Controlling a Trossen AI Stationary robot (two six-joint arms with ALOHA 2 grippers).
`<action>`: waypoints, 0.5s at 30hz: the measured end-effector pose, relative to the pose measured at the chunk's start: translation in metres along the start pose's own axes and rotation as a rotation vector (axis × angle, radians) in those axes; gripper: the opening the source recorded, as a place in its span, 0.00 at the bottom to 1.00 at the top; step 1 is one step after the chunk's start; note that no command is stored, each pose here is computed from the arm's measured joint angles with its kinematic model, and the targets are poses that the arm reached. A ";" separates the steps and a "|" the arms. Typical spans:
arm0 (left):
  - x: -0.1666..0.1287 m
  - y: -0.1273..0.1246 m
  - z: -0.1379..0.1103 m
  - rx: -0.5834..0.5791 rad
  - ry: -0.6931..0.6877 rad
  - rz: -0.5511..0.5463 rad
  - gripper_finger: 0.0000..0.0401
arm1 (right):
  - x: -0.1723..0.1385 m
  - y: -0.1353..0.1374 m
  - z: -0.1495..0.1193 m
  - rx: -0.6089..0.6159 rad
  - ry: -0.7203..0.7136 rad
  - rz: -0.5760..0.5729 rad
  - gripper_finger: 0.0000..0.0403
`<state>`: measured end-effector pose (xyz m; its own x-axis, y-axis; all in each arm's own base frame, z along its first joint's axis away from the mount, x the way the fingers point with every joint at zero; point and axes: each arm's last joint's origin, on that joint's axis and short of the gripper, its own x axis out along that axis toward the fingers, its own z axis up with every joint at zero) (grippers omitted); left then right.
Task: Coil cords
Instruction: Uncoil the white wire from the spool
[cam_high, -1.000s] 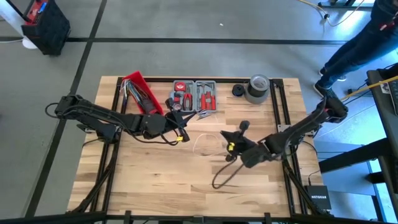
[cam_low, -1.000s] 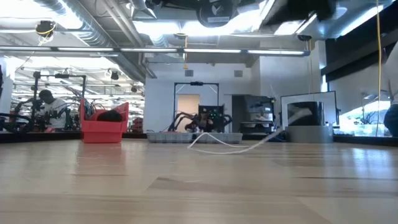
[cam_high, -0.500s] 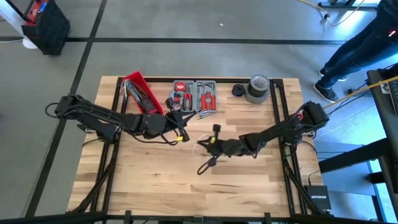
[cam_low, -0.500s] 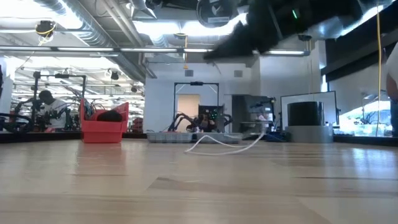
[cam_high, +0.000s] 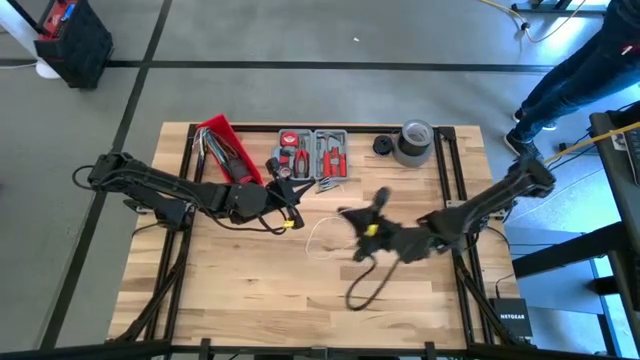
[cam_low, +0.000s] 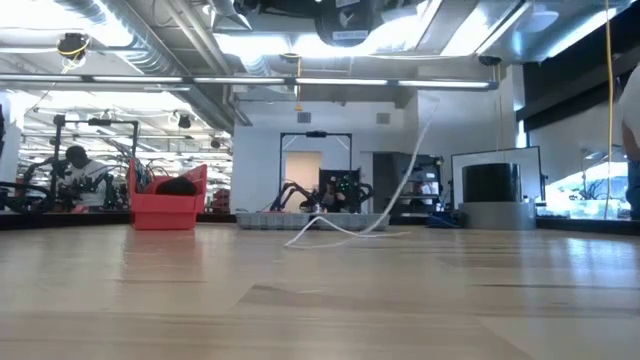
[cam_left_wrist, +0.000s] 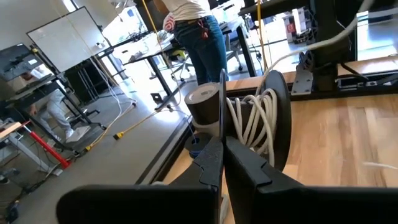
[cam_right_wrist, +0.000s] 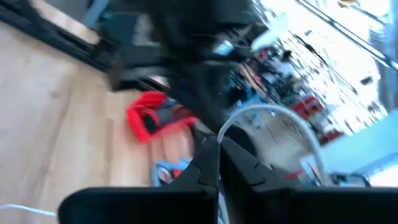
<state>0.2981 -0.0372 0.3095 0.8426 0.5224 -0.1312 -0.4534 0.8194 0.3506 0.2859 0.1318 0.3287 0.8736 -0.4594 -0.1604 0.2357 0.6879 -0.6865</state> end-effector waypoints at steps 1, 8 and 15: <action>0.000 0.000 0.000 -0.001 0.000 0.000 0.01 | -0.008 -0.007 -0.001 0.019 0.014 -0.014 0.02; 0.000 0.000 0.001 -0.007 -0.005 0.001 0.01 | -0.047 -0.022 -0.032 0.181 0.173 0.037 0.02; 0.000 0.000 0.001 -0.013 -0.011 0.003 0.01 | -0.040 0.027 -0.095 0.341 0.330 0.073 0.02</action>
<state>0.2984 -0.0373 0.3109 0.8444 0.5220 -0.1201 -0.4593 0.8211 0.3390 0.2166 0.1157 0.2494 0.7246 -0.5186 -0.4538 0.3529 0.8449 -0.4020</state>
